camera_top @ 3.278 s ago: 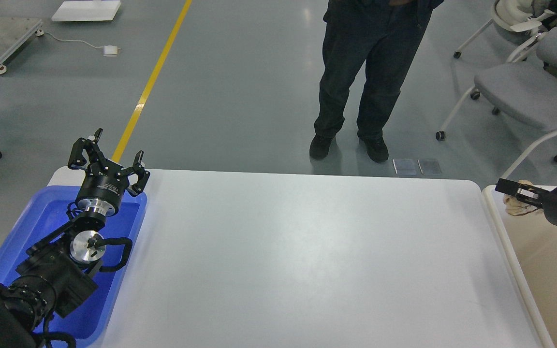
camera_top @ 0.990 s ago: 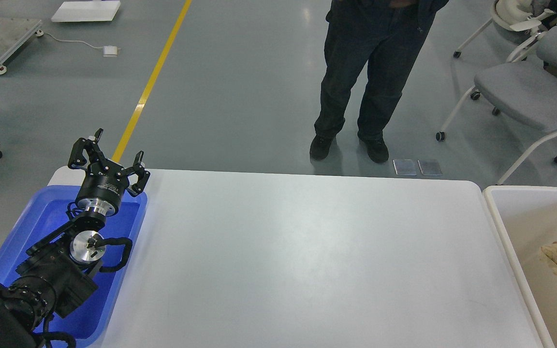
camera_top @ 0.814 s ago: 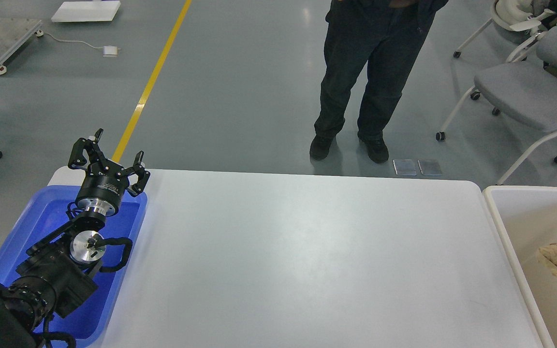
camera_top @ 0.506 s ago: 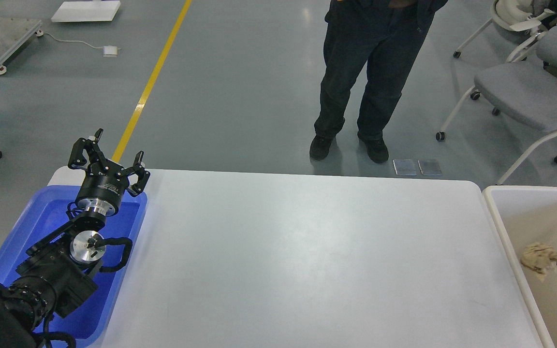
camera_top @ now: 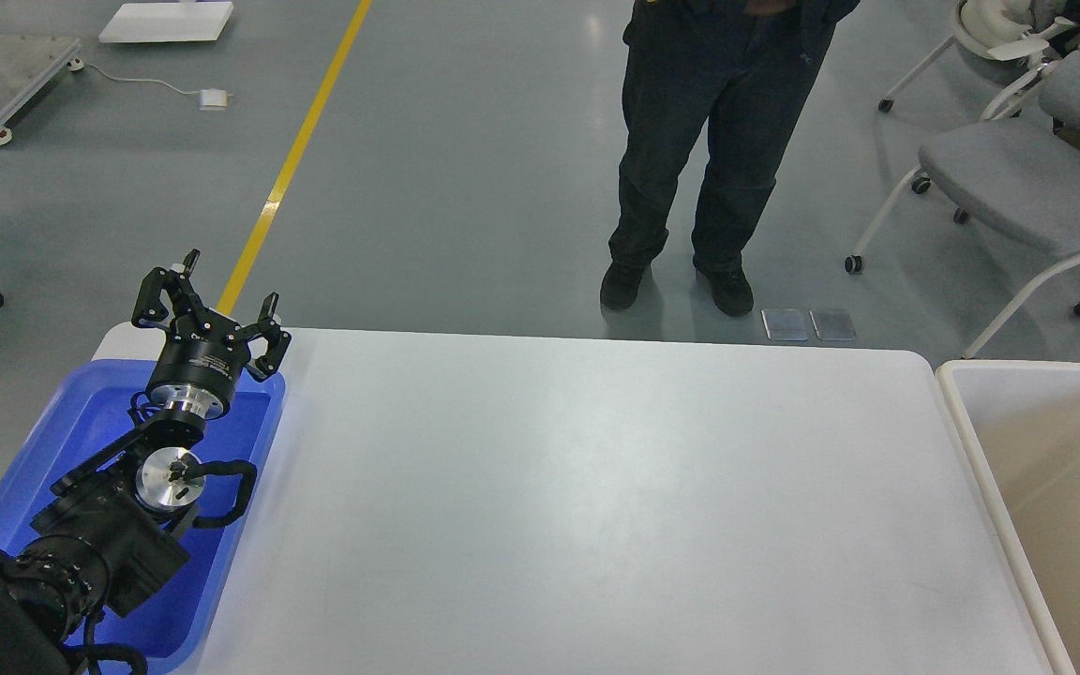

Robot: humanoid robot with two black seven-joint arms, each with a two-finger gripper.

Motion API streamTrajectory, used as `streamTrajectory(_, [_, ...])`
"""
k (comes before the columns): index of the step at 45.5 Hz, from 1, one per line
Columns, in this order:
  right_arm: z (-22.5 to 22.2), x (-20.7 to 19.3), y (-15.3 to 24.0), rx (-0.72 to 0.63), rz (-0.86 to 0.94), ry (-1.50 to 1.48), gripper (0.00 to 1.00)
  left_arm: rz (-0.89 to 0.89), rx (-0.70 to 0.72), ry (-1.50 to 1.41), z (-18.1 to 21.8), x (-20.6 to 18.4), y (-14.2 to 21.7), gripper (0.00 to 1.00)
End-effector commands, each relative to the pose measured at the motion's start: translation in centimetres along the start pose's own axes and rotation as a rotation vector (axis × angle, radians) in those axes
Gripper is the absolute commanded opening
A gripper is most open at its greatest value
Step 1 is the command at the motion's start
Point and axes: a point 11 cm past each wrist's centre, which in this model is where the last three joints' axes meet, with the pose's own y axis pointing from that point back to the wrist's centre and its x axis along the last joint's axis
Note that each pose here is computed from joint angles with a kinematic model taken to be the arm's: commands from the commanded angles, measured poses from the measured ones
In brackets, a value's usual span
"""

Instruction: Tidy desktop

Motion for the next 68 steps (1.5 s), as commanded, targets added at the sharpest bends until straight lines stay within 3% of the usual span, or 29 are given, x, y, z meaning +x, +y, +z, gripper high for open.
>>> streamTrajectory(1, [-3.1,-0.4,0.1,0.066,-0.021,-0.186,1.0,0.0,0.0,0.0,0.0,0.0,0.0,1.0])
streamTrajectory(17, [-12.8,-3.7,1.7,0.23,-0.147,-0.275,1.0,0.0,0.0,0.0,0.0,0.0,0.0,1.0])
streamTrajectory(36, [-19.9,-12.0,6.3,0.329,-0.535,-0.563,1.0,0.0,0.0,0.0,0.0,0.0,0.0,1.0])
streamTrajectory(46, [-20.3,-17.1,8.0,0.343,-0.765,-0.639,1.0,0.0,0.0,0.0,0.0,0.0,0.0,1.0])
streamTrajectory(68, [-16.3,-27.6,10.3,0.216,-0.951,-0.711,1.0,0.0,0.0,0.0,0.0,0.0,0.0,1.0])
